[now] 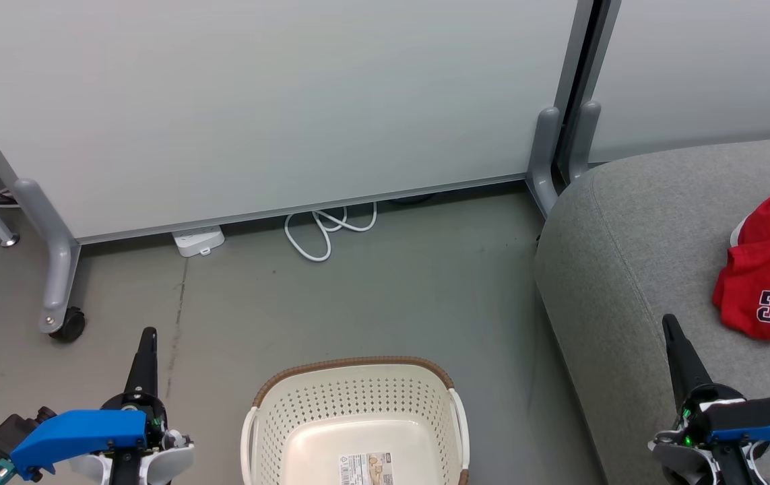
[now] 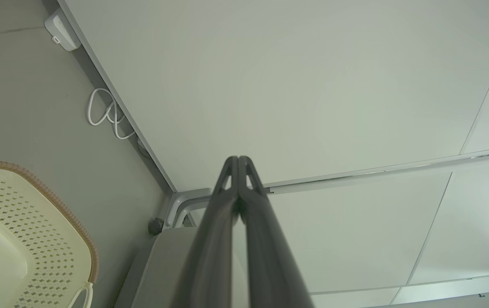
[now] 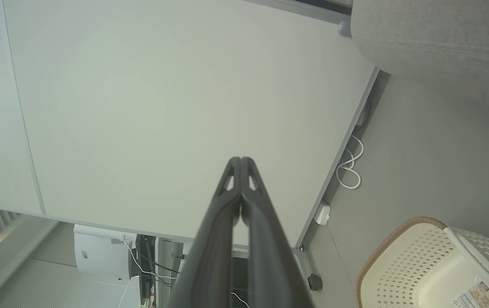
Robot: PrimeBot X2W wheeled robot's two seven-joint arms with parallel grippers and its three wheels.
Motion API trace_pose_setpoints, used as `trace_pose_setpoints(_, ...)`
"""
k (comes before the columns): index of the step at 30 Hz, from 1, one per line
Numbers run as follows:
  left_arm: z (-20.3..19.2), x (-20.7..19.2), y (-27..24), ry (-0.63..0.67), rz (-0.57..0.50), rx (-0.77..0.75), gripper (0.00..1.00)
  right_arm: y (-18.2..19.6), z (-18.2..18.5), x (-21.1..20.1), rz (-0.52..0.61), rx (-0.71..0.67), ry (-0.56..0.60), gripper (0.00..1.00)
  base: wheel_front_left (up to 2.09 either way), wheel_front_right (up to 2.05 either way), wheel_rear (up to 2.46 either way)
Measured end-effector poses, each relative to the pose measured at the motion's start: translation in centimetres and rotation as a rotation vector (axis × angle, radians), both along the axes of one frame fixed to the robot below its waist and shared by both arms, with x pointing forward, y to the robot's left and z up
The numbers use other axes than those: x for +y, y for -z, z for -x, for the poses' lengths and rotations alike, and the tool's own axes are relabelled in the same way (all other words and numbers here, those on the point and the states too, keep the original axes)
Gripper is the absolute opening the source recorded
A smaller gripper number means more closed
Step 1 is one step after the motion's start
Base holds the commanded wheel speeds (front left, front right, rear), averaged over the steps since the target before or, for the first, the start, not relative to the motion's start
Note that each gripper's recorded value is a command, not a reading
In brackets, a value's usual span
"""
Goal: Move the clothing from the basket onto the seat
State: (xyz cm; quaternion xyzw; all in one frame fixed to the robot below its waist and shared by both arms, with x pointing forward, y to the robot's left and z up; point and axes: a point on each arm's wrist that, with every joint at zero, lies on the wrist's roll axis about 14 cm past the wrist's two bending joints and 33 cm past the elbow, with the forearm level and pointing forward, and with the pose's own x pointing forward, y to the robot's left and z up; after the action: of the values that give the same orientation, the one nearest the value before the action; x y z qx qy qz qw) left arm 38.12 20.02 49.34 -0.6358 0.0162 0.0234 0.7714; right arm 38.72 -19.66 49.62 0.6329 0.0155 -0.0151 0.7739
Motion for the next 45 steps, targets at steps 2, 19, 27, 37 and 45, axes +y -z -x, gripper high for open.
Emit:
trace_pose_setpoints(2, -0.04, -0.02, -0.05, 0.001, 0.017, -0.002, 0.00, -0.07, -0.01, 0.00, -0.015, -0.002, -0.002, 0.00, 0.00, 0.00, 0.00)
trace_pose_setpoints(19, -0.43, 0.03, -0.62, 0.004, 0.133, -0.025, 0.00, -0.46, 0.01, -0.24, -0.135, -0.019, 0.002, 0.00, 0.00, 0.00, 0.00)
trace_pose_setpoints(27, -0.55, -0.01, -0.83, 0.008, 0.185, -0.035, 0.00, -0.66, 0.03, -0.35, -0.191, -0.029, 0.001, 0.00, 0.00, 0.00, 0.00)
trace_pose_setpoints(37, -0.62, -0.01, -0.96, 0.008, 0.196, -0.040, 0.00, -0.70, 0.04, -0.38, -0.202, -0.031, 0.002, 0.00, 0.00, 0.00, 0.00)
trace_pose_setpoints(45, -0.62, 0.00, -0.97, 0.008, 0.196, -0.040, 0.00, -0.70, 0.03, -0.38, -0.202, -0.031, 0.002, 0.00, 0.00, 0.00, 0.00)
